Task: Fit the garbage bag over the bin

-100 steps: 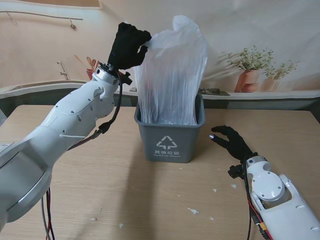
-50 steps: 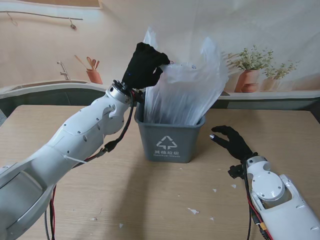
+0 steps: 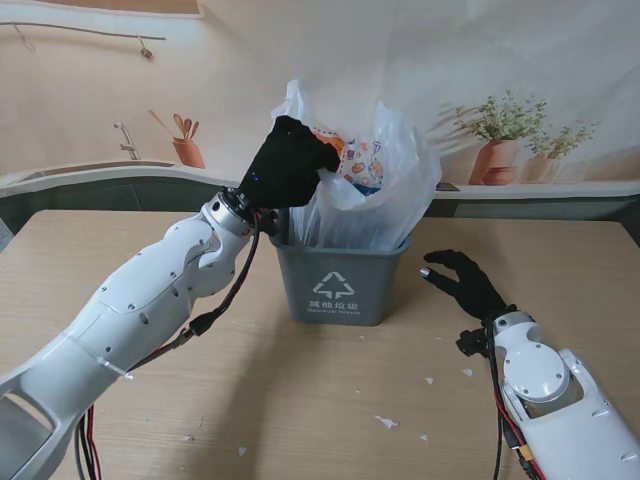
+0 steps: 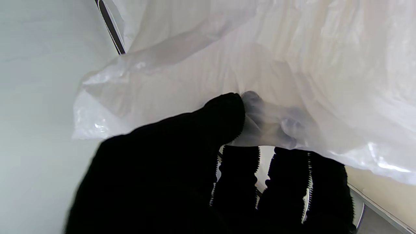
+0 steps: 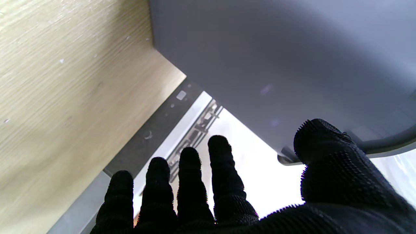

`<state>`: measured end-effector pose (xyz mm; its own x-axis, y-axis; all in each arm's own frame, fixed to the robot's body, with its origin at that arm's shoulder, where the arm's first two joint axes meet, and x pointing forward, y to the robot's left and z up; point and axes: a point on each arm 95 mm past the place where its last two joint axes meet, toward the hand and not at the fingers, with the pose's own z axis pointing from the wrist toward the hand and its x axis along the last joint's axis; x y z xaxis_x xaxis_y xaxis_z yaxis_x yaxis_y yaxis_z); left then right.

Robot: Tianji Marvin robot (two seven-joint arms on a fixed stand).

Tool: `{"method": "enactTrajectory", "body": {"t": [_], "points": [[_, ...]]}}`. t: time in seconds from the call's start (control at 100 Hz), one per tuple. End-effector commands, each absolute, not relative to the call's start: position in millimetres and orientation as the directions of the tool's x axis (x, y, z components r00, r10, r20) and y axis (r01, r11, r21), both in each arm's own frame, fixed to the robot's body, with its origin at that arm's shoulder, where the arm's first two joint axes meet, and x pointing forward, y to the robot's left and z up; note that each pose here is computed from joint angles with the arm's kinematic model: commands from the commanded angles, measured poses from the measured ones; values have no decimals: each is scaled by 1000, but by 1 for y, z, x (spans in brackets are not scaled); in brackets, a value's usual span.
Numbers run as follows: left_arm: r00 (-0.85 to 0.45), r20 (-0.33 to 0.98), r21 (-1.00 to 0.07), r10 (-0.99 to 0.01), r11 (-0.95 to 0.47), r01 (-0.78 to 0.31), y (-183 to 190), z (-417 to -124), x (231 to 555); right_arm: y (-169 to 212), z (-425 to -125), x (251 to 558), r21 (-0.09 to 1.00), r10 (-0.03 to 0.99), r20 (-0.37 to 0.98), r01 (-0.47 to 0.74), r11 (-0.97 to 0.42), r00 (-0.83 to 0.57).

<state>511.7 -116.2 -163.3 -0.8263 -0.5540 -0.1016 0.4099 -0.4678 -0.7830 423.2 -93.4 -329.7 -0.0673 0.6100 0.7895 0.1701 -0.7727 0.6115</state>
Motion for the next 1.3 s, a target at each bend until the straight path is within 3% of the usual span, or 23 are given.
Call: {"method": "enactTrajectory", "body": {"t": [0.0, 0.15, 0.43, 0.69, 1.0, 1.29], "points": [[-828, -107, -803, -550, -444, 399, -116, -173, 506, -89, -330, 421, 608, 605, 793, 171, -775, -78], [-830, -122, -817, -544, -420, 395, -113, -174, 496, -90, -324, 419, 615, 606, 789, 149, -774, -105], [-827, -110, -827, -551, -411, 384, -107, -179, 482, -95, -276, 400, 664, 634, 694, -37, -746, -341], [-826, -85, -832, -557, -417, 367, -103, -187, 480, -98, -220, 381, 749, 718, 427, -231, -621, -549], [-821, -71, -836, -566, -416, 359, -103, -186, 480, -65, -172, 354, 805, 627, 226, -219, -551, -746], [-822, -69, -834, -566, -419, 358, -103, -185, 480, -23, -158, 338, 834, 535, 86, -232, -500, -841]]}}
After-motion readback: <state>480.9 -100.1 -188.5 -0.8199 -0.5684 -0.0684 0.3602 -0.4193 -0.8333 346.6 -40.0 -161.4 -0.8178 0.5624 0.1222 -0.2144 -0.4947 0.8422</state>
